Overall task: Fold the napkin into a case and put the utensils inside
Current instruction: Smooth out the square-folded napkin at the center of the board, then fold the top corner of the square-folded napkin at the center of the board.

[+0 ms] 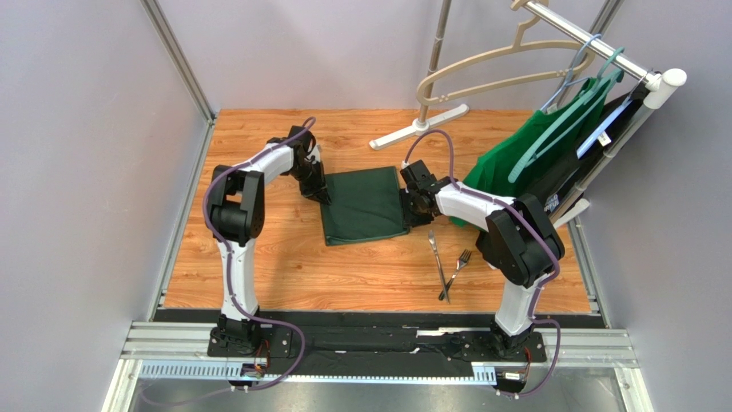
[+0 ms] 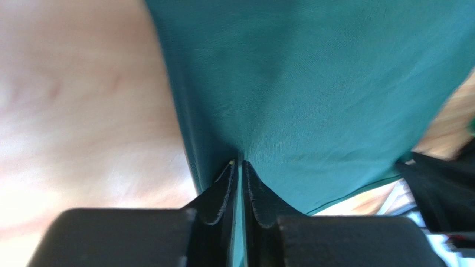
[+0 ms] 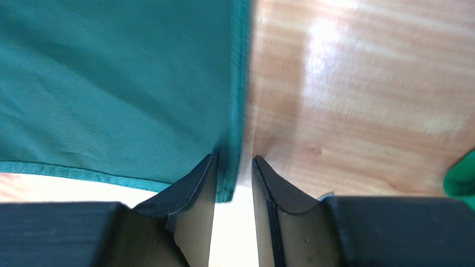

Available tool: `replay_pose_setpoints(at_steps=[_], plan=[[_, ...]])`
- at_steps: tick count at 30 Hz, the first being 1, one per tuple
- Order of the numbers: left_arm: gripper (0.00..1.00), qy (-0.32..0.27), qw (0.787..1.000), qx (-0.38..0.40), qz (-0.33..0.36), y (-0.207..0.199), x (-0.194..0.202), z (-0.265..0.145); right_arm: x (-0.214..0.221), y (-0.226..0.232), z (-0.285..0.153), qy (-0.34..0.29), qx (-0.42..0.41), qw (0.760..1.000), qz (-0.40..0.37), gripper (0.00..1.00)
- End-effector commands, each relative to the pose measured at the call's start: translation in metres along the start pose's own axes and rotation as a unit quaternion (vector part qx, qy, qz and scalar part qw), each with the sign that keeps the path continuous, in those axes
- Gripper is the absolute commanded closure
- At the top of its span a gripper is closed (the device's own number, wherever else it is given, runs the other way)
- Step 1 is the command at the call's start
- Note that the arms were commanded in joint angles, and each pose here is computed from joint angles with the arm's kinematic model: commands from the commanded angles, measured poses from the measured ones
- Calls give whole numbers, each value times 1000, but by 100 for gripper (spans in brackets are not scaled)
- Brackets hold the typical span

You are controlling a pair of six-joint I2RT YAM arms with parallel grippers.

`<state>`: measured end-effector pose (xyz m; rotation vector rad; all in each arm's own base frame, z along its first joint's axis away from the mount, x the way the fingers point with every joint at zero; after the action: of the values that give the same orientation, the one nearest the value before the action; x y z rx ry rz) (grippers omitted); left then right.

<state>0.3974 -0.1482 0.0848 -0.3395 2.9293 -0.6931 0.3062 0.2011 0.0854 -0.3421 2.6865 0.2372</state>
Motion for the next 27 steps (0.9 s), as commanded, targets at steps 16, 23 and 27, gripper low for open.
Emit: replay_pose_setpoints(at_steps=[16, 23, 27], plan=[[91, -14, 996, 18, 88, -9, 112, -43, 30, 13, -31, -2, -3, 987, 159, 51], [91, -15, 996, 2, 85, 11, 132, -41, 44, 13, -26, 12, -18, 984, 179, 58], [89, -15, 996, 14, 86, 7, 136, -43, 42, 12, -27, 1, -25, 983, 184, 62]])
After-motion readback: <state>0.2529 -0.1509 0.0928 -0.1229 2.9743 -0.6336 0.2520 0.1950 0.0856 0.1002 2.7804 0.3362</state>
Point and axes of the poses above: each gripper's point midway between its finger pads, its own z axis out along the fingers, its own y axis along the line the jaws close on, x = y × z, the point moved 7 cm from there along -z, back along the fingers, and after that the axes turned 6 degrees about -z, right-handed, at the moved point
